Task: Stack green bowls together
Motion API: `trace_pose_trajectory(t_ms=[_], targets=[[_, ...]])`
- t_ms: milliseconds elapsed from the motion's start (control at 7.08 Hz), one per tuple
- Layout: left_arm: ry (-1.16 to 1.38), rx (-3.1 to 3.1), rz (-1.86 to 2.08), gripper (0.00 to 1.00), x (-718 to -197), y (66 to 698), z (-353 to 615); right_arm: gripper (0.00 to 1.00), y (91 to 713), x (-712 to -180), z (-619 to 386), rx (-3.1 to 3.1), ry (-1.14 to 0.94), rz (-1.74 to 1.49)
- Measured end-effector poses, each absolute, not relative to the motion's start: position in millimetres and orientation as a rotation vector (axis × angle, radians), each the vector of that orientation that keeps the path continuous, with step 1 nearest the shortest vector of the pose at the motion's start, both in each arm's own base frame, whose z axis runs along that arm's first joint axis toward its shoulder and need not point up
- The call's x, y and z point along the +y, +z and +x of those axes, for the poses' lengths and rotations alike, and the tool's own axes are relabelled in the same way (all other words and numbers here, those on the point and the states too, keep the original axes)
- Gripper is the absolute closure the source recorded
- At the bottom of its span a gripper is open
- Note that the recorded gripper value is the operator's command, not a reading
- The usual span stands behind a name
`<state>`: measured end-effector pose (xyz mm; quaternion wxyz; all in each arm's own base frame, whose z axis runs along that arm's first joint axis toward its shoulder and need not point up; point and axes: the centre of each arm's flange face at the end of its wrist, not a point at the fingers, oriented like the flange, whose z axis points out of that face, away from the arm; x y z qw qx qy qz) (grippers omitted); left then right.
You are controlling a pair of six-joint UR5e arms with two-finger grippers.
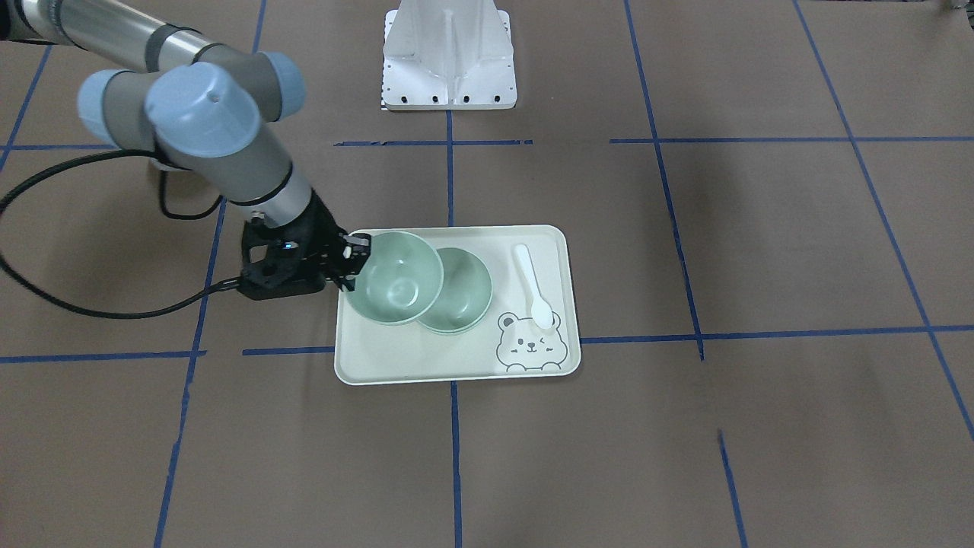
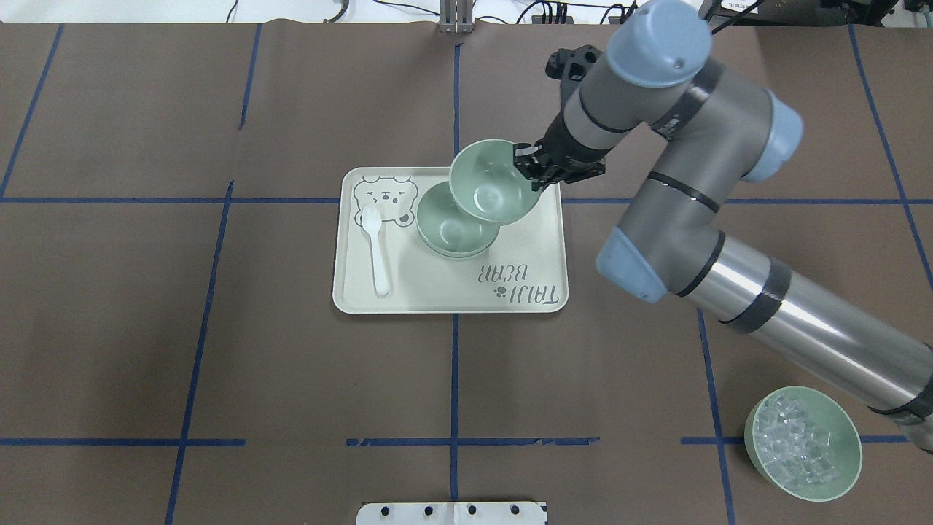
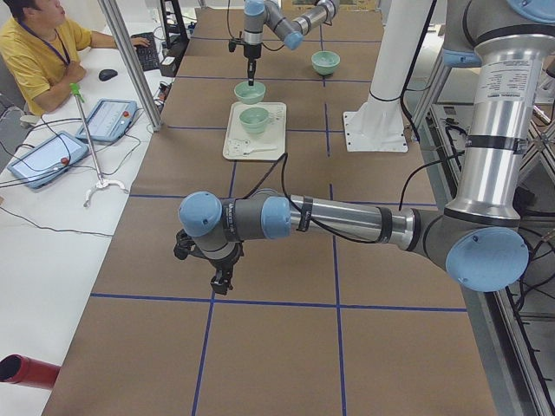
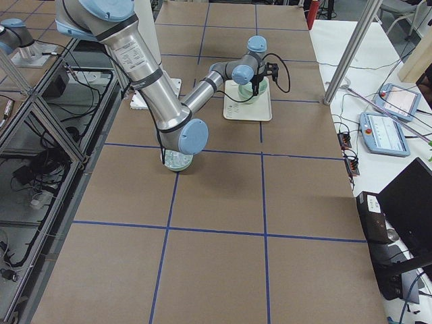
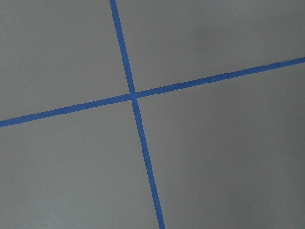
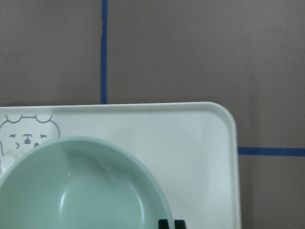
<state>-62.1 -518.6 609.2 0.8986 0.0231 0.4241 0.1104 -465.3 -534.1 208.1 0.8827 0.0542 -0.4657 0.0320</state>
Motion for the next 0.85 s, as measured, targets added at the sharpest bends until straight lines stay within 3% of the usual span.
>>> trace_pose_trajectory(t_ms=[565,706,847], targets=[[0.23,0.878,0.052,0.0,-517.9,606.7,-62.1,1.0,202.0,-510.9,-530.5,-0.913,0.075,0.14],[0.231,0.878,0.054,0.0,-517.4,605.6,-62.1,0.4,209.7,-510.8,-531.1,-0.901,0.073,0.138],[0.232,0.878,0.056,0.0,-516.7,604.7,-62.0,0.0,216.2,-510.6,-531.0,-0.892,0.073,0.136]])
